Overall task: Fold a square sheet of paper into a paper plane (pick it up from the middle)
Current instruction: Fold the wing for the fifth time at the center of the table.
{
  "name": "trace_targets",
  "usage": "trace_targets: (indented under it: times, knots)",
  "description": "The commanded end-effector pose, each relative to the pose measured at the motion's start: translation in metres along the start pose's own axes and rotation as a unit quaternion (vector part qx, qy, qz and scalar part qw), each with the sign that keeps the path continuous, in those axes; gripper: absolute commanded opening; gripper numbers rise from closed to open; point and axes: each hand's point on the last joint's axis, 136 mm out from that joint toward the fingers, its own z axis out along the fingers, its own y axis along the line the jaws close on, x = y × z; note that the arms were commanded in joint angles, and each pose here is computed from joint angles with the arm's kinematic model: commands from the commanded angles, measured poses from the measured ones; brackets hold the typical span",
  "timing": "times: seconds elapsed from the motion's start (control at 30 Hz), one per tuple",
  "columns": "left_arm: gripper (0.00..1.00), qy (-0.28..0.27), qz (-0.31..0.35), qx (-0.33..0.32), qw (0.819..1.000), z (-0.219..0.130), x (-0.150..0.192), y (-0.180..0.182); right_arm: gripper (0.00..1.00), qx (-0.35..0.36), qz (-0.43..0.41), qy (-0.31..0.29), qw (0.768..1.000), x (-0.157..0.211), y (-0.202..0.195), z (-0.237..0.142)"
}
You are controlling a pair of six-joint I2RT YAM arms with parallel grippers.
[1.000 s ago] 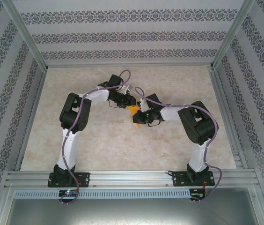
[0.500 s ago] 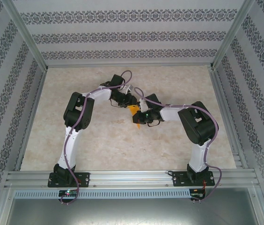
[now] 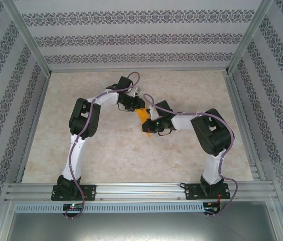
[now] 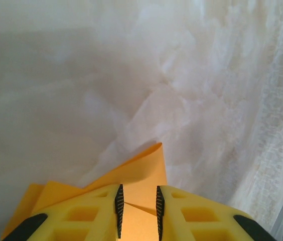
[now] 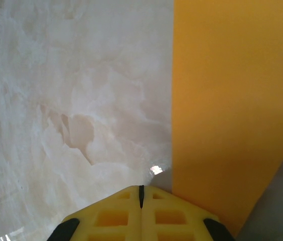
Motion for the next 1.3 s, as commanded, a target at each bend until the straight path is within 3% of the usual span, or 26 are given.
trace_targets:
  times: [0.0, 0.33, 0.53, 0.8, 1.07, 1.27]
  knots:
    - [0.28, -0.033, -0.012, -0.064, 0.997, -0.01, -0.024, 0.051, 0.0, 0.103, 0.066, 0.109, 0.986, 0.078, -0.057, 0.003]
    - [0.28, -0.038, 0.005, -0.059, 0.998, -0.024, -0.038, 0.033, 0.0, 0.085, 0.062, 0.098, 0.99, 0.07, -0.044, 0.0]
    - [0.29, -0.037, 0.016, -0.025, 0.999, -0.036, -0.037, 0.005, 0.0, 0.019, 0.053, 0.054, 0.997, 0.035, -0.003, -0.013]
    - [0.31, -0.049, 0.043, -0.044, 0.997, -0.066, -0.025, -0.021, 0.25, -0.041, 0.017, -0.029, 0.999, -0.021, 0.051, -0.068]
    - [0.35, -0.062, 0.048, -0.052, 0.996, -0.084, -0.001, -0.037, 0.37, -0.016, 0.017, -0.057, 0.998, -0.038, 0.025, -0.094]
    - [0.39, -0.076, 0.042, -0.039, 0.995, -0.094, 0.027, -0.044, 0.39, -0.021, 0.005, -0.041, 0.999, -0.051, 0.016, -0.077]
